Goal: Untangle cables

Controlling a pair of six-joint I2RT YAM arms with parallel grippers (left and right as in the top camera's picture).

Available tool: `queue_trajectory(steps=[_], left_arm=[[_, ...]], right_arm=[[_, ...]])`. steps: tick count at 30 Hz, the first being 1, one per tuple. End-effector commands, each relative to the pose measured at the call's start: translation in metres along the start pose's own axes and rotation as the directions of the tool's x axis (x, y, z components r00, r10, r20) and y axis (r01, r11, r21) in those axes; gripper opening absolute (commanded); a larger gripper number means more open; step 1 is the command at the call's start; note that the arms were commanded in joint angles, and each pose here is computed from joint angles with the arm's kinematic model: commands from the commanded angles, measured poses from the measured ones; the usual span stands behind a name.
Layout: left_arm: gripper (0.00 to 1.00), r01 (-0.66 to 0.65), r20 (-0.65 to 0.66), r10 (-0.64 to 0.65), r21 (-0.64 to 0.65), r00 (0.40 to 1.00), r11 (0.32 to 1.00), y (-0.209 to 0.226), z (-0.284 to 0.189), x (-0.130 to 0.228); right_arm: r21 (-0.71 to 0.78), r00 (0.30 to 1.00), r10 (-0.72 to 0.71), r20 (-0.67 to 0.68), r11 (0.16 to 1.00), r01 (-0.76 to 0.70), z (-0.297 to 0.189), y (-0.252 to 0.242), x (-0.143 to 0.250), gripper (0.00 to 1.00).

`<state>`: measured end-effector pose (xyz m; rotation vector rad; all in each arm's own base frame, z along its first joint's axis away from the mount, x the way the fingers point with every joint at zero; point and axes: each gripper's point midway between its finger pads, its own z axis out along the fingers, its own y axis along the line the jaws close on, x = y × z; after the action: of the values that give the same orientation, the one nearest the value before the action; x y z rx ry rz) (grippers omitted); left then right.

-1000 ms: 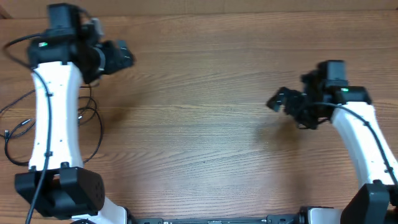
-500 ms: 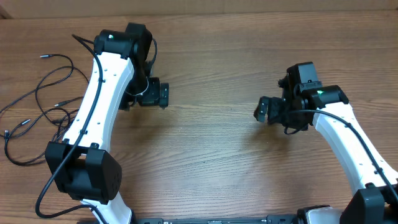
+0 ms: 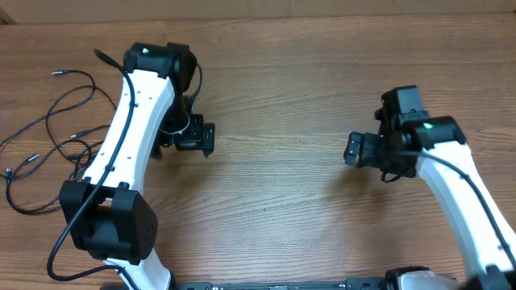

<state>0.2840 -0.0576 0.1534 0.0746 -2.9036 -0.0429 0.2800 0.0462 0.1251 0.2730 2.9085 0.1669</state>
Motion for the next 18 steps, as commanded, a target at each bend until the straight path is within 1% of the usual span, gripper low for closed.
queue_trajectory(steps=[1,2,4,9,11,14,17,18], left_arm=[[1.00,0.010,0.025,-0.010,0.000,1.000,1.000,-0.001,0.007,0.012],[0.99,0.001,0.062,-0.001,0.008,0.998,1.000,-0.003,0.012,0.013],[0.99,-0.008,0.110,0.006,0.018,0.994,1.000,-0.005,0.016,0.016],[0.99,-0.039,0.265,0.023,0.052,0.964,0.998,-0.009,0.022,0.026],[1.00,-0.060,0.378,0.026,0.079,0.926,0.995,-0.010,0.018,0.028],[1.00,-0.112,0.551,0.027,0.120,0.834,0.986,-0.015,0.003,0.038],[1.00,-0.091,0.677,-0.049,0.170,0.734,0.981,-0.007,-0.015,0.054],[0.99,-0.085,0.702,-0.070,0.183,0.709,0.979,-0.005,-0.019,0.059]], right_arm=[[0.031,0.987,-0.008,0.160,1.000,0.003,-0.032,-0.008,-0.013,1.00],[0.033,0.976,-0.009,0.219,0.999,0.001,-0.042,-0.010,-0.017,1.00],[0.019,0.962,-0.008,0.271,1.000,0.003,-0.050,-0.010,-0.018,1.00],[-0.006,0.939,-0.004,0.344,1.000,0.007,-0.059,-0.014,-0.003,1.00],[-0.013,0.929,0.000,0.370,1.000,0.005,-0.060,-0.019,0.008,1.00],[-0.047,0.904,0.040,0.426,0.999,-0.022,-0.068,-0.022,0.019,1.00],[-0.071,0.873,0.046,0.486,0.997,-0.013,-0.081,-0.024,0.028,1.00],[-0.081,0.860,0.049,0.508,0.997,-0.009,-0.086,-0.024,0.030,1.00]])
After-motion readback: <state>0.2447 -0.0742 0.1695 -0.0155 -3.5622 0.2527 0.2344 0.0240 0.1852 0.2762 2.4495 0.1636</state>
